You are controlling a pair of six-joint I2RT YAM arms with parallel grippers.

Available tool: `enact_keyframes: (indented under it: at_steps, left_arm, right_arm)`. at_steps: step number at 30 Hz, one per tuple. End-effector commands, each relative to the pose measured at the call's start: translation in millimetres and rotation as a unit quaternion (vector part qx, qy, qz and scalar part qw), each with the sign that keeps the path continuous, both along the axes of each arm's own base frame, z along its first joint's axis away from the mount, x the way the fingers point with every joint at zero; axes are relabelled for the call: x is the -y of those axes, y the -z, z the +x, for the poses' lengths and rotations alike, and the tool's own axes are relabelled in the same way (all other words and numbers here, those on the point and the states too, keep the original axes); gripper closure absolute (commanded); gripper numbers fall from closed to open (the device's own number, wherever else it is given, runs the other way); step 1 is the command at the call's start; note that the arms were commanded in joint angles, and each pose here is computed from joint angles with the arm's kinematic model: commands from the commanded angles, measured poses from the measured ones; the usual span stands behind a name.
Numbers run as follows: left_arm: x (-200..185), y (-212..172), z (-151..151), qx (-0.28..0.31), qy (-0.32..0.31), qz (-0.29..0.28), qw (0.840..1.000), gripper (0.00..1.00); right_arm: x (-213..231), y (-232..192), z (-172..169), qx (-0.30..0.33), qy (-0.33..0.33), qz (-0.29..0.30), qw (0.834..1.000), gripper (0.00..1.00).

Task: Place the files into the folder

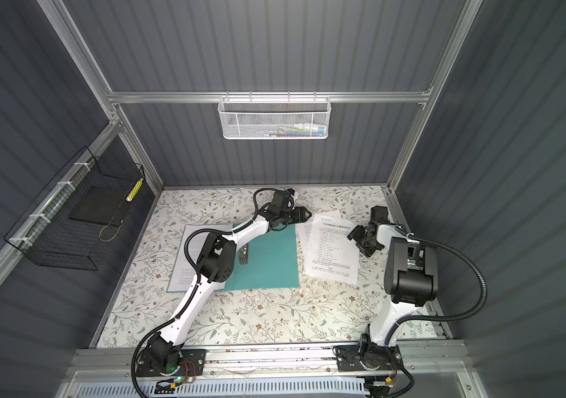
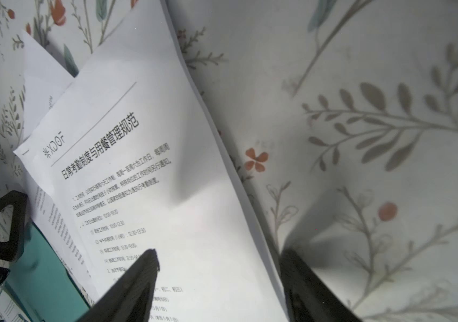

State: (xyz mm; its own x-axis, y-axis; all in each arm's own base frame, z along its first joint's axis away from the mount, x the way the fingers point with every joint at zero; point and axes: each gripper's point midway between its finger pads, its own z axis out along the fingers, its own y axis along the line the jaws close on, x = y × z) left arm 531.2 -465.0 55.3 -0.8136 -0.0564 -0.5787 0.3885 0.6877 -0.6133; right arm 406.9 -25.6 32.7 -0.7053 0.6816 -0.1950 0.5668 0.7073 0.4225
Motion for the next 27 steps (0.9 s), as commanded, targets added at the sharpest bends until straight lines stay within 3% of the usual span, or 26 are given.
enact_keyframes:
  at_steps: [1, 12, 18, 27]
  left_arm:
    - [2.1, -4.5, -6.8, -0.004, 0.010, 0.001, 1.000, 0.32]
    - [-0.3, 6.7, -8.9, -0.014, 0.010, 0.007, 1.000, 0.32]
    - [-1.4, 7.6, -7.7, -0.017, 0.008, 0.005, 1.000, 0.32]
    - [-5.8, 13.0, -8.3, -0.023, 0.007, 0.006, 1.000, 0.32]
  right_arm:
    - [-6.9, -8.9, 2.6, 0.020, -0.005, 0.022, 1.000, 0.29]
    - [-46.6, -33.5, 12.0, 0.092, -0.042, 0.141, 0.985, 0.37]
    - [-50.0, -29.5, 10.2, 0.086, -0.052, 0.146, 0.984, 0.41]
    - [-47.4, 2.6, -9.4, 0.028, -0.055, 0.123, 0.990, 0.49]
